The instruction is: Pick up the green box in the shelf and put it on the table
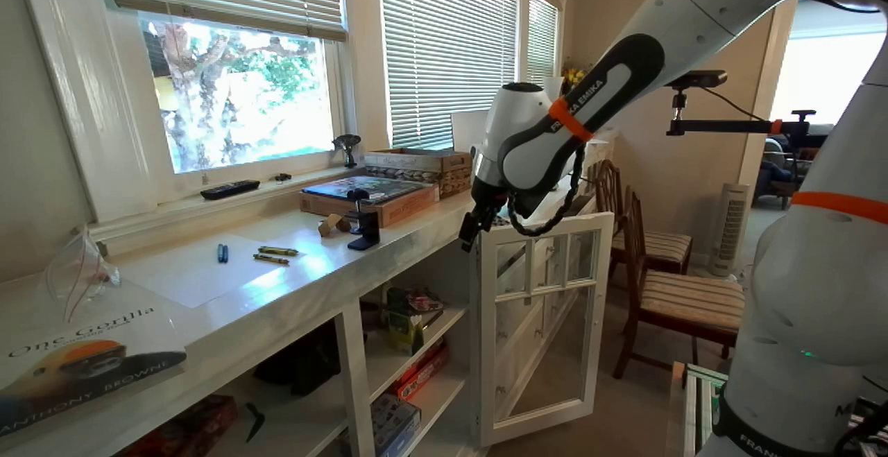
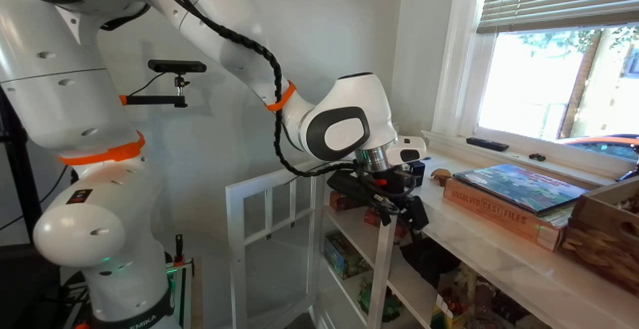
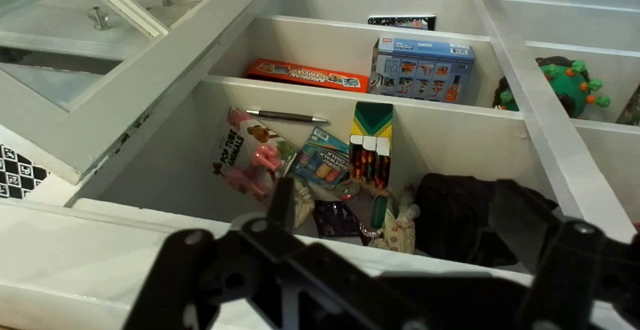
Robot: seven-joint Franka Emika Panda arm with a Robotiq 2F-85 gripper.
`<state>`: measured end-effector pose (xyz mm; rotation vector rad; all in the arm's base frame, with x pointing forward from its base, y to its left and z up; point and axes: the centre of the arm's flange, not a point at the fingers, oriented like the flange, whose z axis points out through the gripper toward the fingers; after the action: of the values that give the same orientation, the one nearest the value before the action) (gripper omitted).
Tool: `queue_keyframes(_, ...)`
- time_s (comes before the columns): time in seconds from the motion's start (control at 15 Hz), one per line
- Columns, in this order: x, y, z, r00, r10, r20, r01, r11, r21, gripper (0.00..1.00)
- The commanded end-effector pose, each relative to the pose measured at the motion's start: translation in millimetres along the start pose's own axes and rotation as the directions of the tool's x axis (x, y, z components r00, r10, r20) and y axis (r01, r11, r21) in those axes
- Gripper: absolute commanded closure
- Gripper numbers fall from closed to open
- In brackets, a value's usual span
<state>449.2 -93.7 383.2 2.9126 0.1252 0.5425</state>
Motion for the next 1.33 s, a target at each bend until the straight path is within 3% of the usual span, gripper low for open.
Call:
queue_keyframes(0.0,-11,-1,30,1.000,0.012,0.008,-0.011,1.000,-0.010,0.00)
queue_keyframes(0.2,-20,3,45,1.000,0.028,0.011,-0.028,1.000,0.007,0.00)
queue_keyframes(0.6,-30,9,77,0.997,0.021,-0.071,-0.020,1.000,0.019,0.00)
queue_keyframes(1.27,-24,-7,115,0.989,-0.024,-0.148,0.034,0.997,0.062,0.00)
